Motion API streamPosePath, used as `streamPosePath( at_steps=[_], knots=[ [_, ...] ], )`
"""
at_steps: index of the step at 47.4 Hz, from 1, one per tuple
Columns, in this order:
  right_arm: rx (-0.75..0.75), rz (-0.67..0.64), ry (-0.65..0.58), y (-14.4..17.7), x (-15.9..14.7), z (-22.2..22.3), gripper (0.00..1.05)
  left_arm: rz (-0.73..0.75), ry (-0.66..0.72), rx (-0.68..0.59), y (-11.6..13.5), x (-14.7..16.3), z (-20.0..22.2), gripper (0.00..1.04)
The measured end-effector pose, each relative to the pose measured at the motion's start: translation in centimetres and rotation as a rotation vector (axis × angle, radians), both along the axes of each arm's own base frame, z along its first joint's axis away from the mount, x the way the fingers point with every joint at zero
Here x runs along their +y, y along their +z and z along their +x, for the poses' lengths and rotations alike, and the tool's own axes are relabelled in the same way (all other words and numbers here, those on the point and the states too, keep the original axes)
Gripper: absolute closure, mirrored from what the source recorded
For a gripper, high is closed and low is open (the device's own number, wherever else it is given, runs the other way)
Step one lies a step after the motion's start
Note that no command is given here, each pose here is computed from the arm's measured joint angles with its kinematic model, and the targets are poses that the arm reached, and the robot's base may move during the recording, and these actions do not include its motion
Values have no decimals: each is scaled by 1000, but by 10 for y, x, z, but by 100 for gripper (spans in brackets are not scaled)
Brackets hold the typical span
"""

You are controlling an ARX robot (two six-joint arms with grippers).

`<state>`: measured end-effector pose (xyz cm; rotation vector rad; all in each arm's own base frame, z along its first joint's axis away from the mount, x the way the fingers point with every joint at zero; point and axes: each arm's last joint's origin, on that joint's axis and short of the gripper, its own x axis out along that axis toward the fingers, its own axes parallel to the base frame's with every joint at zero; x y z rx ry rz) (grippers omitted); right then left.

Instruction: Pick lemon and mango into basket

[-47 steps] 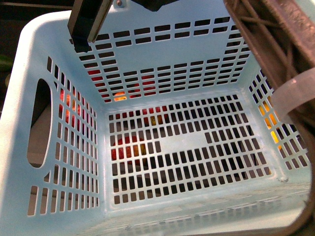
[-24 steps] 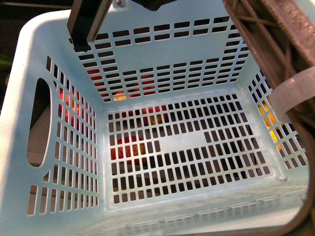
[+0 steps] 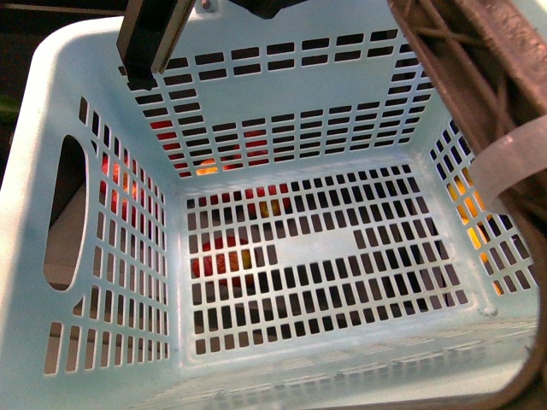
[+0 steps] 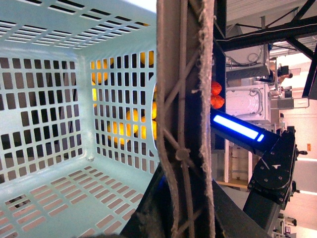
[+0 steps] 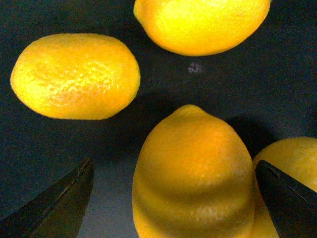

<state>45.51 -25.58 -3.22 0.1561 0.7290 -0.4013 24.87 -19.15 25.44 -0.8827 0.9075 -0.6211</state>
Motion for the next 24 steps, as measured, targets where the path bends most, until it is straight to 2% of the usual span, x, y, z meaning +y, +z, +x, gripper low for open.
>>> streamPosePath(
  at_steps=[22, 24],
  knots=[
    [15, 6, -15, -14, -3, 25, 9, 0, 0, 0, 0, 0, 0, 99],
    [19, 4, -18, -15, -3, 28, 16, 0, 0, 0, 0, 0, 0, 99]
  ],
)
